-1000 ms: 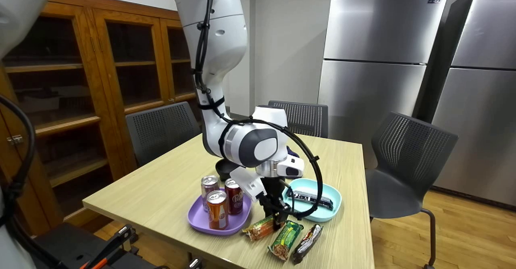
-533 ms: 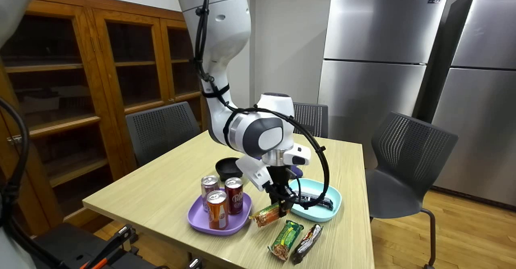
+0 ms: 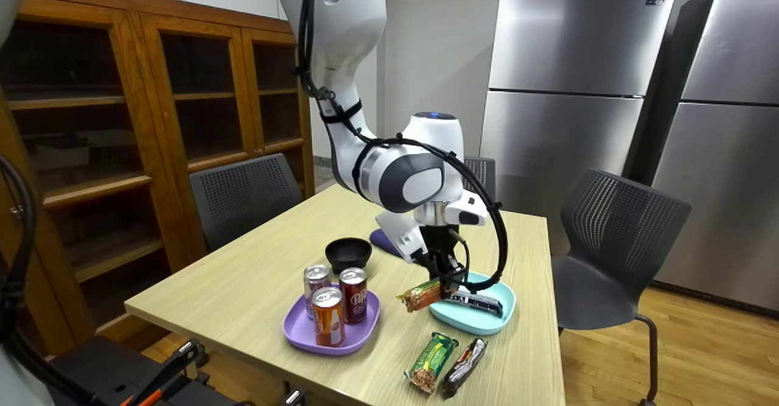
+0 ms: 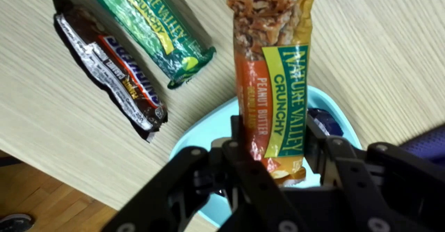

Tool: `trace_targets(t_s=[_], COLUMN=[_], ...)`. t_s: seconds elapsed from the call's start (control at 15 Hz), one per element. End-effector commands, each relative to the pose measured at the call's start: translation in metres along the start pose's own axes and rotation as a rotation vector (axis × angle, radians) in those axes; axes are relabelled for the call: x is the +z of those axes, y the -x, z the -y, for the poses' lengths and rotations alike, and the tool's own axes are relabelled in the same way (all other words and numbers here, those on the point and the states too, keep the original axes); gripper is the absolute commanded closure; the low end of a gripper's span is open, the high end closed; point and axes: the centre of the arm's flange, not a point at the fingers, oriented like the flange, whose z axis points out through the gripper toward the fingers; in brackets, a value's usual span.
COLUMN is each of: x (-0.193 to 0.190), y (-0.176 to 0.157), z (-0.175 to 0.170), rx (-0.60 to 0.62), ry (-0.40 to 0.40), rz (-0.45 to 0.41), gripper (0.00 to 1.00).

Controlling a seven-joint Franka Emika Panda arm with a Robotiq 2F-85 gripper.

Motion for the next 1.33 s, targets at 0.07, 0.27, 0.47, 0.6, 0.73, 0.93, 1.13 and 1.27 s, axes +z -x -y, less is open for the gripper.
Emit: trace_targets(t_s=[0.07,0.27,0.47,0.6,0.73,0.93,1.13,1.27], x=[-0.007,0.000,0.011,0.020,0.030,0.043,0.054,0.059], y=[-0.035,-0.054,-0.067,-0.072,-0.075,-0.078,-0.079,-0.078], z=[0.011,0.012,0.010,0.007,0.003,-0.004,-0.011,-0.013], rx=[0.108,0.212,0.313,0.371,0.421,0.496,0.558,0.583], ry=[-0.033,-0.031,-0.025,-0.017,-0.008,0.008,0.019,0.025], rz=[-0.023,-0.039,-0.056,-0.063,-0.065,-0.072,-0.071,-0.062], gripper=[0.83,0.83,0.83,0.83,0.83,0.83,0.83,0.83])
